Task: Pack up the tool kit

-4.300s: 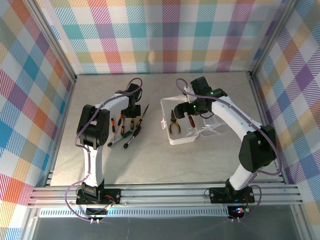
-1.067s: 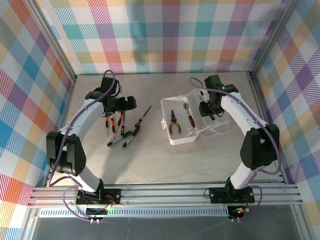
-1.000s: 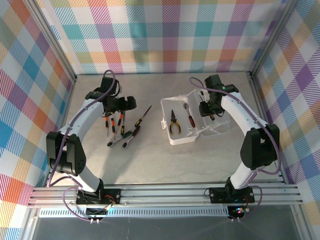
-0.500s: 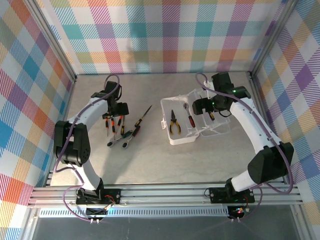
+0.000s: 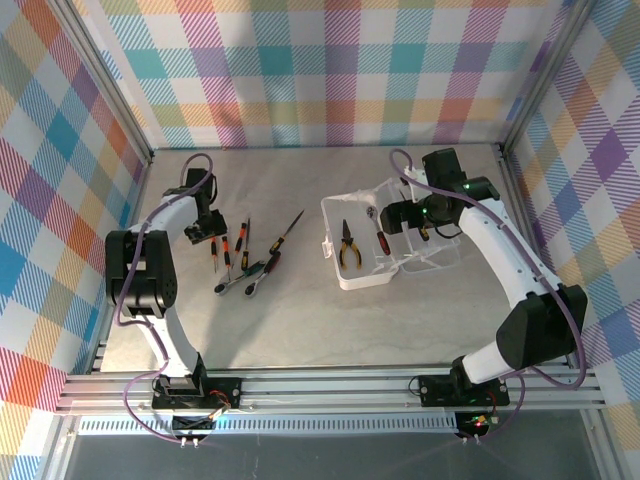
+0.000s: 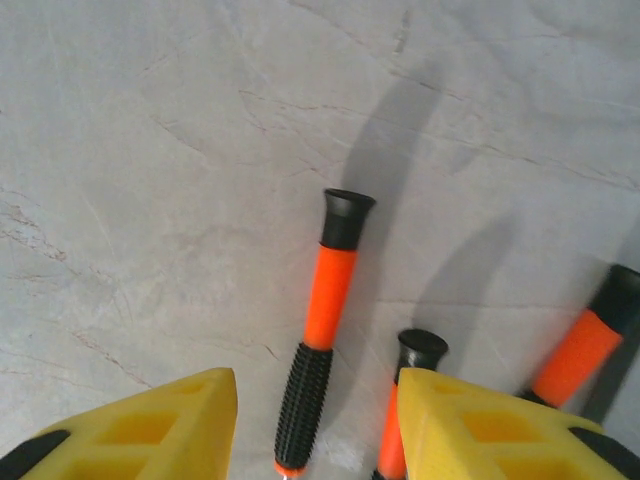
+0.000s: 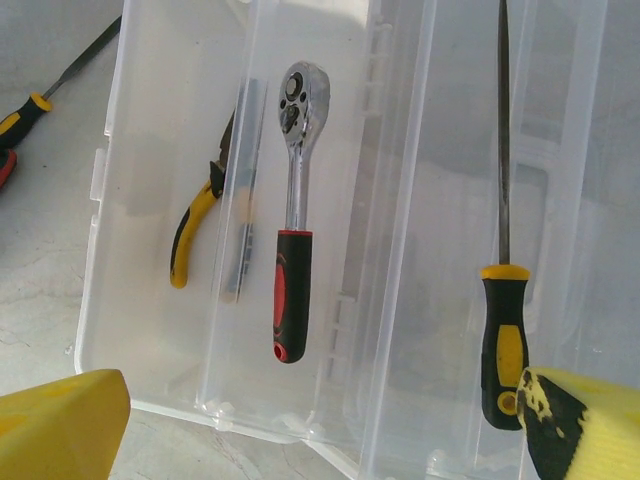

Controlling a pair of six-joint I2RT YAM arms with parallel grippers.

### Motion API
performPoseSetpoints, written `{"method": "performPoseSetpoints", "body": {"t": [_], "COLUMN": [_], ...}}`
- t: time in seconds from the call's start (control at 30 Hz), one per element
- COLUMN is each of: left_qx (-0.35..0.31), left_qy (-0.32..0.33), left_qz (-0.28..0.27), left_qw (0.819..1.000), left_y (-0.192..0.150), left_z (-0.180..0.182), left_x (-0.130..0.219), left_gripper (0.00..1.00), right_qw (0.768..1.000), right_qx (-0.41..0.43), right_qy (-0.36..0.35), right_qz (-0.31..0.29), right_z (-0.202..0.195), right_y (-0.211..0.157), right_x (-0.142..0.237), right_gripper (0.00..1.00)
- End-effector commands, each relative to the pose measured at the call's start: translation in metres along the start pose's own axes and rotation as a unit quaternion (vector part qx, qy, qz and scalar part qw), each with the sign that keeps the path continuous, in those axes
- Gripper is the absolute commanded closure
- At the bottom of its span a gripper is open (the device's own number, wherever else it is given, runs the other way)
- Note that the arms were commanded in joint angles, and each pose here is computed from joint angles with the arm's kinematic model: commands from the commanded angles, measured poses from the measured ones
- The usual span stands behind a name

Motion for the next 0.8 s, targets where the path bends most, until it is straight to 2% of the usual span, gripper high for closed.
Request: {"method": "performPoseSetpoints", "body": {"t": [0.0, 0.33, 0.53, 0.6, 0.77], "left_qx": [0.007, 0.009, 0.007, 0.004, 0.005], "left_qy": [0.006, 0.023, 0.021, 0.02, 0.007], "left_qz": [0.024, 0.057, 0.071, 0.071, 0.029], "left_qw": [1.0, 0.998, 0.997, 0.997, 1.0], "left_y": [-0.006, -0.015, -0.02, -0.02, -0.007], "left_z": [0.007, 0.012, 0.011, 0.011, 0.012], "left_x": [-0.018, -0.051, -0.061, -0.06, -0.028], "left_gripper": [0.63, 0.71, 0.92, 1.0, 1.0], "right_qw": [1.0, 1.0, 1.0, 1.0, 0.999], "right_qx": [0.003, 0.006, 0.01, 0.011, 0.015], "right_qy": [0.012, 0.011, 0.013, 0.014, 0.027], "right_qz": [-0.002, 0.003, 0.002, 0.001, -0.006], "right_z": [0.005, 0.006, 0.008, 0.009, 0.014], "right_y": [0.003, 0.004, 0.008, 0.009, 0.012], "right_x": [-0.003, -0.003, -0.002, -0.001, 0.002], "right_gripper": [0.01, 0.01, 0.01, 0.01, 0.01]}}
Point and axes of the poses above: each hand's point on the last joint's axis, 136 mm out from that joint toward the fingers, its own x axis back along the fingers, its own z axis along the line the jaws close on, y = z × x, the point moved 2 cm from there along x, back along the fingers, and after that the axes turned 7 degrees about x, right-handed, at the moved point
